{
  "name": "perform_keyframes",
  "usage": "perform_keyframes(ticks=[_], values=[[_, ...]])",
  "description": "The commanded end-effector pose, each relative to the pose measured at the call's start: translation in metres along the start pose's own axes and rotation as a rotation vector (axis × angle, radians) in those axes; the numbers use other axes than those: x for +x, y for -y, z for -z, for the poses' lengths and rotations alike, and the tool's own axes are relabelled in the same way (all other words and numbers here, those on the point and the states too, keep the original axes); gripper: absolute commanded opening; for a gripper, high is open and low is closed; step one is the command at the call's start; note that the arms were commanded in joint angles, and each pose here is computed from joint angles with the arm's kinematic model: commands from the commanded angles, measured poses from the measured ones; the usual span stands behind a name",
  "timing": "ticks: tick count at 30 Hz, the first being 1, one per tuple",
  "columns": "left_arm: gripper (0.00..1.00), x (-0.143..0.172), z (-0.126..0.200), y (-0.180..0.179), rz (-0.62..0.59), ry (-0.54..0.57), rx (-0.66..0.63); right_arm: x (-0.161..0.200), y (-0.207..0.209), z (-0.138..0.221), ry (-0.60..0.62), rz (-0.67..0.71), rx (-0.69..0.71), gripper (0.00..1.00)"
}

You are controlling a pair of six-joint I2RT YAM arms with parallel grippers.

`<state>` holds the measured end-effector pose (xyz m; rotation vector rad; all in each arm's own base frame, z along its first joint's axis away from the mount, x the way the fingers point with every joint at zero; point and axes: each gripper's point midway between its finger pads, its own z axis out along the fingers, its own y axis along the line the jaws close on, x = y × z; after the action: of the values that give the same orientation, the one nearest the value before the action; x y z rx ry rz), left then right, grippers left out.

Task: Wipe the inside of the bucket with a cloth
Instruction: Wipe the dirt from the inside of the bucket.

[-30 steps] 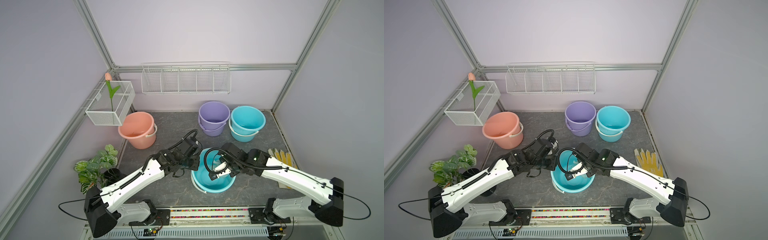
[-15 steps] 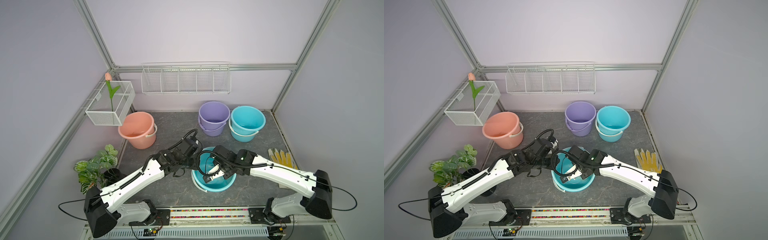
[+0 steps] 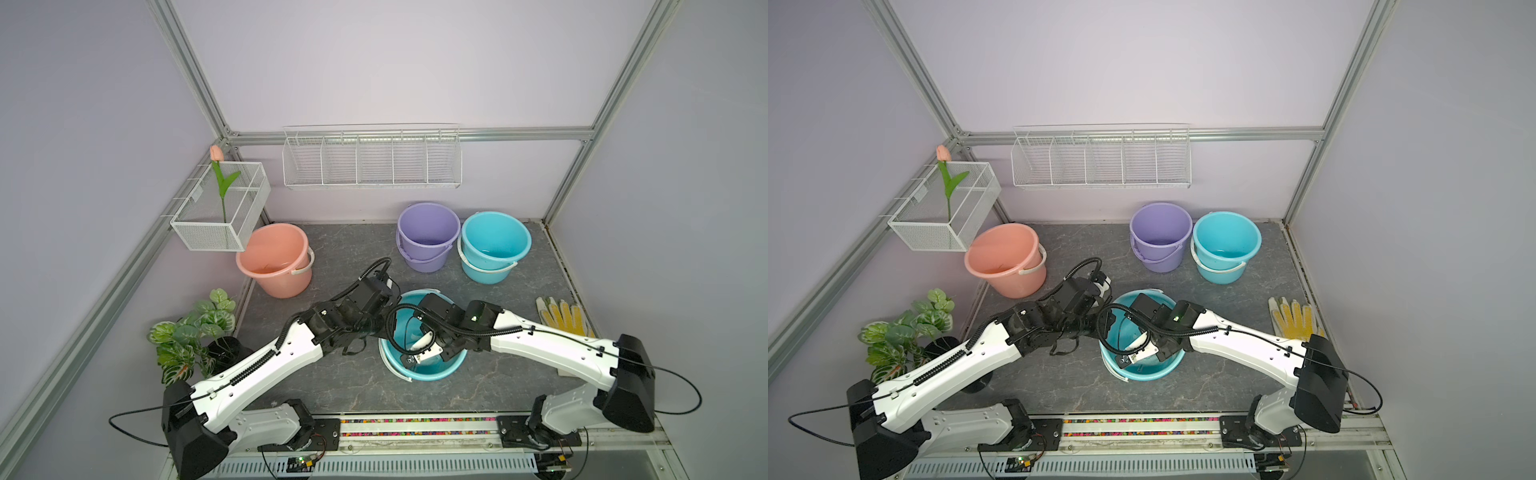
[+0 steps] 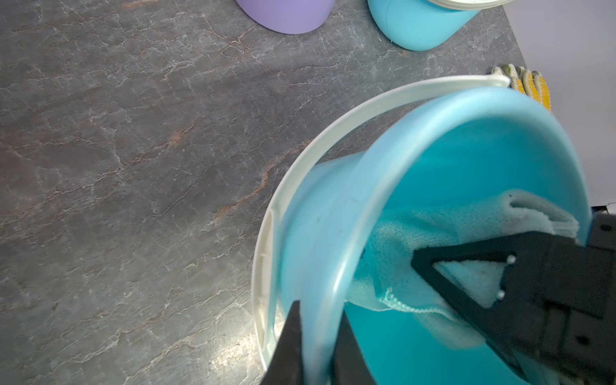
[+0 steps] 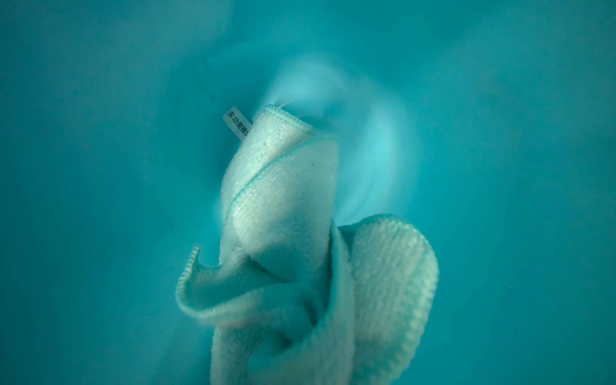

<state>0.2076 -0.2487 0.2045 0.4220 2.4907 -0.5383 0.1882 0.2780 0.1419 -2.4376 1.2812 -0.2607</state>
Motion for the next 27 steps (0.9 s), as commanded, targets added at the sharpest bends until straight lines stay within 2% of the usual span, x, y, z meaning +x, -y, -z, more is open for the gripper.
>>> perform_keyframes(ticks=[1, 13, 27], values=[[0.00, -0.012, 0.007, 0.002, 0.017, 0.061, 0.009, -0.005, 0.002, -0.002, 0.014, -0.014, 0.002, 0.07], [0.00, -0.013, 0.007, 0.003, 0.044, 0.086, 0.026, -0.007, 0.011, 0.004, 0.011, -0.043, 0.013, 0.07], [0.00, -0.010, -0.008, 0.011, 0.022, 0.047, 0.050, 0.006, 0.002, 0.015, -0.040, -0.113, -0.018, 0.07]])
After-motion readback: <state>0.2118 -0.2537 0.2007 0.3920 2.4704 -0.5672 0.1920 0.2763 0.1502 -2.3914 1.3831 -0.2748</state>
